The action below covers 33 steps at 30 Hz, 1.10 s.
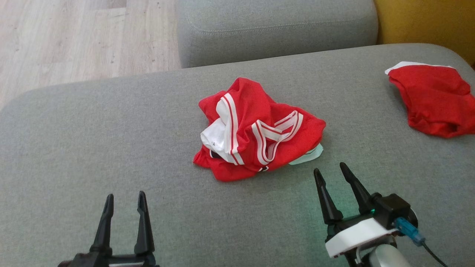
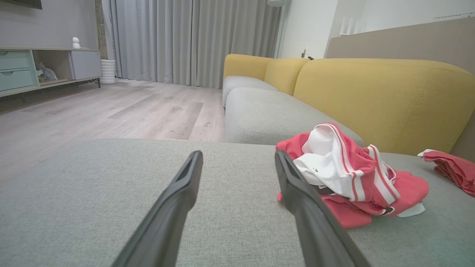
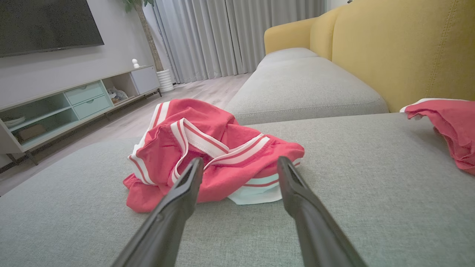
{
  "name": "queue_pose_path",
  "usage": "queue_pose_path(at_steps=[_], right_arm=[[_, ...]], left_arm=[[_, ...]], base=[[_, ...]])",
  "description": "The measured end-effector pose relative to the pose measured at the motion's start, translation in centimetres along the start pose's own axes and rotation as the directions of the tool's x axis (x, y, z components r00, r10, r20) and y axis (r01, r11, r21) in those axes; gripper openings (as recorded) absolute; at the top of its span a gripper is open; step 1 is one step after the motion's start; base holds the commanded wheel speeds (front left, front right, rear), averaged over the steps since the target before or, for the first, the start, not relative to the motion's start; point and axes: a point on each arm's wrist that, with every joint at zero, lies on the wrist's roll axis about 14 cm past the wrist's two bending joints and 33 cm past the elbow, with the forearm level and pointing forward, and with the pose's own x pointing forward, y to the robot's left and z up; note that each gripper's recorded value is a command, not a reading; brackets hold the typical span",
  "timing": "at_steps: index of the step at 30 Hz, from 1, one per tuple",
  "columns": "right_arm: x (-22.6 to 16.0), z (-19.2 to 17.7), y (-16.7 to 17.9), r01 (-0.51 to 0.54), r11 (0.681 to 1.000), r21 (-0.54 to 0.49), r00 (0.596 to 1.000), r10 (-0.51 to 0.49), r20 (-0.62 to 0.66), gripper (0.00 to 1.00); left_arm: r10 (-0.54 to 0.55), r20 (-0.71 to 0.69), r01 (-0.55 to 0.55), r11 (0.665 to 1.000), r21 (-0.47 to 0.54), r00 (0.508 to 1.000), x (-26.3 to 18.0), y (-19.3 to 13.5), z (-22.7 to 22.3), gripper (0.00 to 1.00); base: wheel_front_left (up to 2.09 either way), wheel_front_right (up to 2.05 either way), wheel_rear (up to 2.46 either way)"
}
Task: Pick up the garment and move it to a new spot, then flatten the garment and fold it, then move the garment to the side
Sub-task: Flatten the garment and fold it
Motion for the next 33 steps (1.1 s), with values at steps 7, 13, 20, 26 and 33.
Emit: queue_pose_path(at_steps=[7,13,20,26,33], right_arm=[[0.0,-0.2,-0.1,0.002,1.000,0.001,1.000,-0.002,-0.005,1.00],[-0.1,-0.3,-0.2,0.008,1.000,0.003,1.000,-0.008,-0.009,1.00],[-0.3,-0.7,-0.4,0.015,1.000,0.011,1.000,-0.015,-0.022,1.00],[0.1,-1.1,-0.2,0.011,1.000,0.024,0.999,-0.010,-0.035,1.00],[0.5,-1.1,-1.7,0.049,0.999,0.019,0.998,-0.049,-0.040,1.00]], left_arm=[[0.001,-0.011,-0.001,1.000,0.000,1.000,0.0,0.0,-0.3,1.00],[-0.007,-0.026,0.007,1.000,0.000,1.000,0.2,-0.2,-0.8,1.00],[-0.084,-0.070,0.086,0.996,0.021,0.994,0.7,-1.9,-2.2,1.00],[-0.256,-0.050,0.258,0.965,0.055,0.966,3.4,-6.6,-1.9,1.00],[-0.491,-0.031,0.490,0.862,0.128,0.871,6.2,-13.7,-1.7,1.00]], base=[[0.00,0.00,0.00],[0.00,0.00,0.00],[0.00,0.00,0.00],[0.00,0.00,0.00],[0.00,0.00,0.00]])
